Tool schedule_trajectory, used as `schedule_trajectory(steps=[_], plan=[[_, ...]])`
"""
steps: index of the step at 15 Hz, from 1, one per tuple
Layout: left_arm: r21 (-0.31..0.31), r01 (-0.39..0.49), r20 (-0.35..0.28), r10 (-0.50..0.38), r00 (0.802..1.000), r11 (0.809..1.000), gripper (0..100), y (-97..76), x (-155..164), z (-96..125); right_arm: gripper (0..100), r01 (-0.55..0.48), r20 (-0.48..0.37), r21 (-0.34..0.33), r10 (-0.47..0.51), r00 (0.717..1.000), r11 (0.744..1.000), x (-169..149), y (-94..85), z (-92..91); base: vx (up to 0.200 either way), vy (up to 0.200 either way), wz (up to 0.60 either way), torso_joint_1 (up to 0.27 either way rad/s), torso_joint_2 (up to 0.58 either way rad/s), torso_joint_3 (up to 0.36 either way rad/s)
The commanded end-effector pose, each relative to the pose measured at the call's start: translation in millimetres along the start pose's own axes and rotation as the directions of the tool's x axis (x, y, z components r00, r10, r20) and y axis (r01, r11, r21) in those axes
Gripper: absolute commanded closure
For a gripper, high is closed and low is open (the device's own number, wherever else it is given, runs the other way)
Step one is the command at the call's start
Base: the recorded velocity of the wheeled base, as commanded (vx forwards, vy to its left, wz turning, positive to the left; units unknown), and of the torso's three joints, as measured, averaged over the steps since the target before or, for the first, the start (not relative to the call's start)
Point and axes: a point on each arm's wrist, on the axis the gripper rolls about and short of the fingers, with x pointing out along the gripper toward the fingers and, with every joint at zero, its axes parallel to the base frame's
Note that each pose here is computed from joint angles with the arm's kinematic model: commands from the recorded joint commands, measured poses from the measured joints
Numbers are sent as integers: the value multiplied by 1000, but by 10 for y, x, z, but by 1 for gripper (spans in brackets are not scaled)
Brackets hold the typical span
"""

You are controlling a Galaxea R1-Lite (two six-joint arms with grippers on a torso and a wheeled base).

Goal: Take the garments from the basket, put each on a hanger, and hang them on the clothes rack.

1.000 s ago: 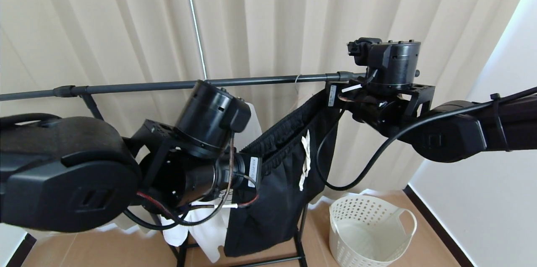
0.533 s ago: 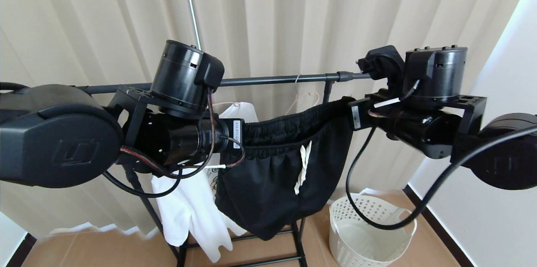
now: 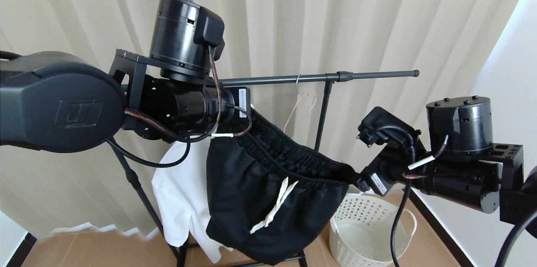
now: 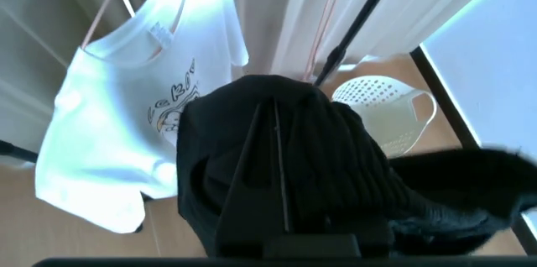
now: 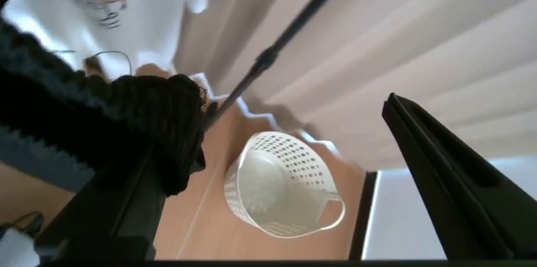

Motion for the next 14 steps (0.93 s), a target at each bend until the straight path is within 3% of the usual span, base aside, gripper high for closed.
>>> schedule_trajectory(steps=[1, 6, 11, 14], plan=[[-1, -6, 6, 6, 1000, 1000, 100, -34, 68, 22, 0, -93, 23, -28, 94, 995, 995, -78, 32, -104, 0, 0, 0, 0, 0, 0], [-7, -45, 25, 45, 999, 999, 100, -80, 172, 52, 0, -339, 140, -79, 347, 927, 938, -91, 27, -210, 0, 0, 0, 0, 0, 0], [2, -40, 21, 39, 999, 999, 100, -105, 159, 34, 0, -370, 146, -69, 376, 915, 926, 3, 38, -188, 0, 0, 0, 0, 0, 0], [18, -12, 27, 12, 1000, 1000, 100, -169, 72, 34, 0, -437, 179, -1, 430, 885, 899, 76, 73, -168, 0, 0, 0, 0, 0, 0]])
